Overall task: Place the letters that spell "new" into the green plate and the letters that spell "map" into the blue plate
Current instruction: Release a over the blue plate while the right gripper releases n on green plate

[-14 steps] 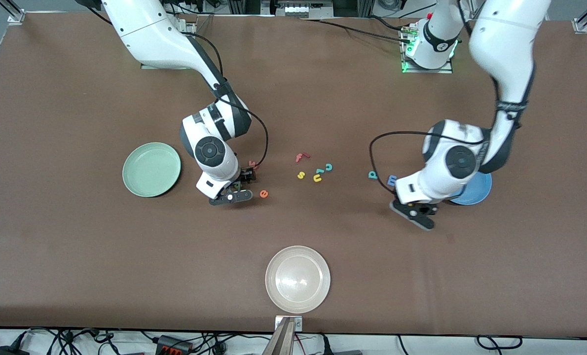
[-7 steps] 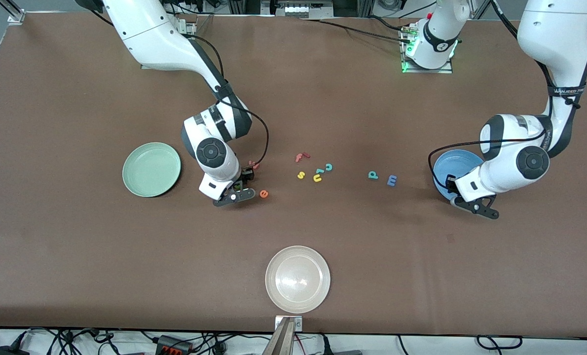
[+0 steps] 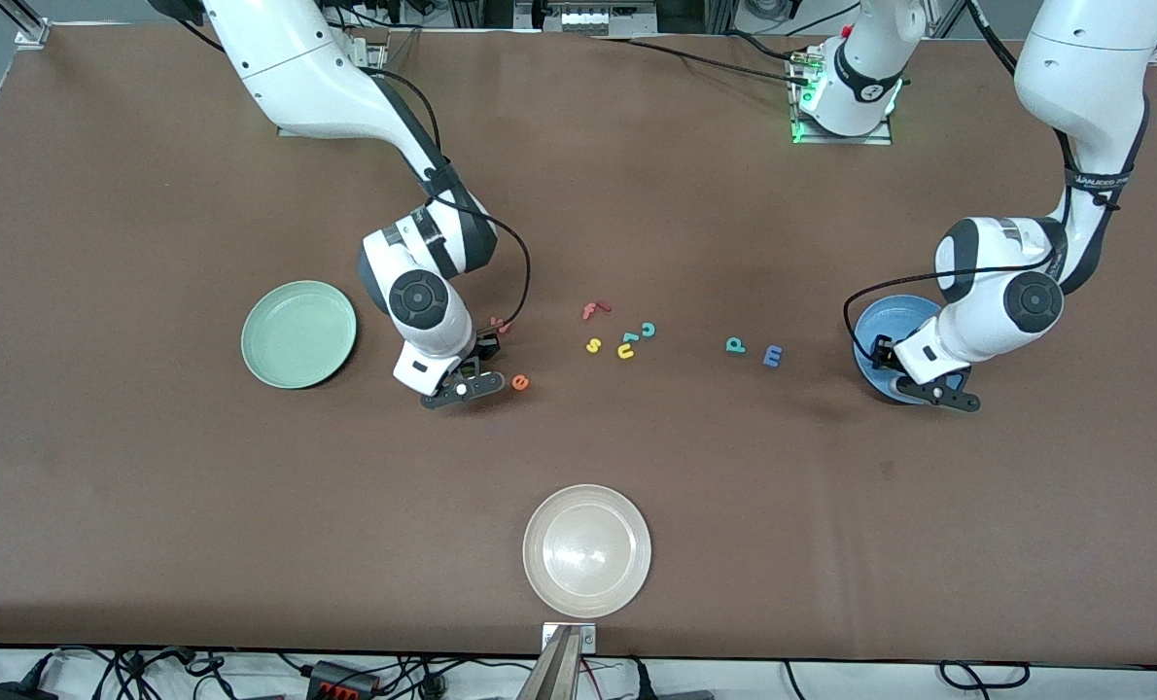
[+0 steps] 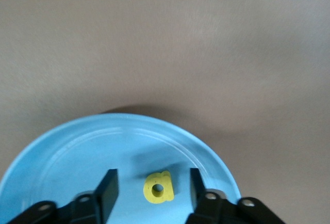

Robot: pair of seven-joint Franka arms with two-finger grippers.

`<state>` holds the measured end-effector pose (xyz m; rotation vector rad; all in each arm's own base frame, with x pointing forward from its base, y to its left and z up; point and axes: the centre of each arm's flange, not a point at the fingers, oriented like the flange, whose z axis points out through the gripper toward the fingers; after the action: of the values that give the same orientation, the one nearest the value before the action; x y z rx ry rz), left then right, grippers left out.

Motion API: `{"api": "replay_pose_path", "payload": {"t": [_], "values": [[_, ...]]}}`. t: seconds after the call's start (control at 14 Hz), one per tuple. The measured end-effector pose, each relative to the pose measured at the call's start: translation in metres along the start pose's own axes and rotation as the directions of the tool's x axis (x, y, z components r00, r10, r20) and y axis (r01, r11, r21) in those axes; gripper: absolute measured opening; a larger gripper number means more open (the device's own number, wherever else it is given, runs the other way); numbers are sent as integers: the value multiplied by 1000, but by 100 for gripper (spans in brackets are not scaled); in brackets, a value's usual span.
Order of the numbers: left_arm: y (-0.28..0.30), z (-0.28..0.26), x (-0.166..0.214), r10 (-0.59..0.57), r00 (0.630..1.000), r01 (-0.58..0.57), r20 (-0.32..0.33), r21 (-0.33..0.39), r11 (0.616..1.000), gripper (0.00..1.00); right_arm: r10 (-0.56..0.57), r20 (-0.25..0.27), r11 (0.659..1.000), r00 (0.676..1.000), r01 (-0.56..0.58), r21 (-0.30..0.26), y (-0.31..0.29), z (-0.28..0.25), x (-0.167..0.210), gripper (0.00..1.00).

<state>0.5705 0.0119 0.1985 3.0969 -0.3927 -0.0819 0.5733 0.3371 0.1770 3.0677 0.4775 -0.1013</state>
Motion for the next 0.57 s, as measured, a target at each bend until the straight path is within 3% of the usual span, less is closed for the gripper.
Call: {"api": "replay_pose_path", "payload": {"t": [0.21,0.28,0.57], "values": [[24,-34,14,-8,1000,8,-1,-5,1000,99,14,-11,1000,1000,-14,-4,9,-7,5,27],[41,-47,21,-6,1000,6,20,-11,1000,100,31,-6,999,1000,-31,-9,20,-17,7,27],[132,-76,45,81,996,-81,31,-5,997,100,176,103,984,979,-174,-21,127,-93,-5,27]]}}
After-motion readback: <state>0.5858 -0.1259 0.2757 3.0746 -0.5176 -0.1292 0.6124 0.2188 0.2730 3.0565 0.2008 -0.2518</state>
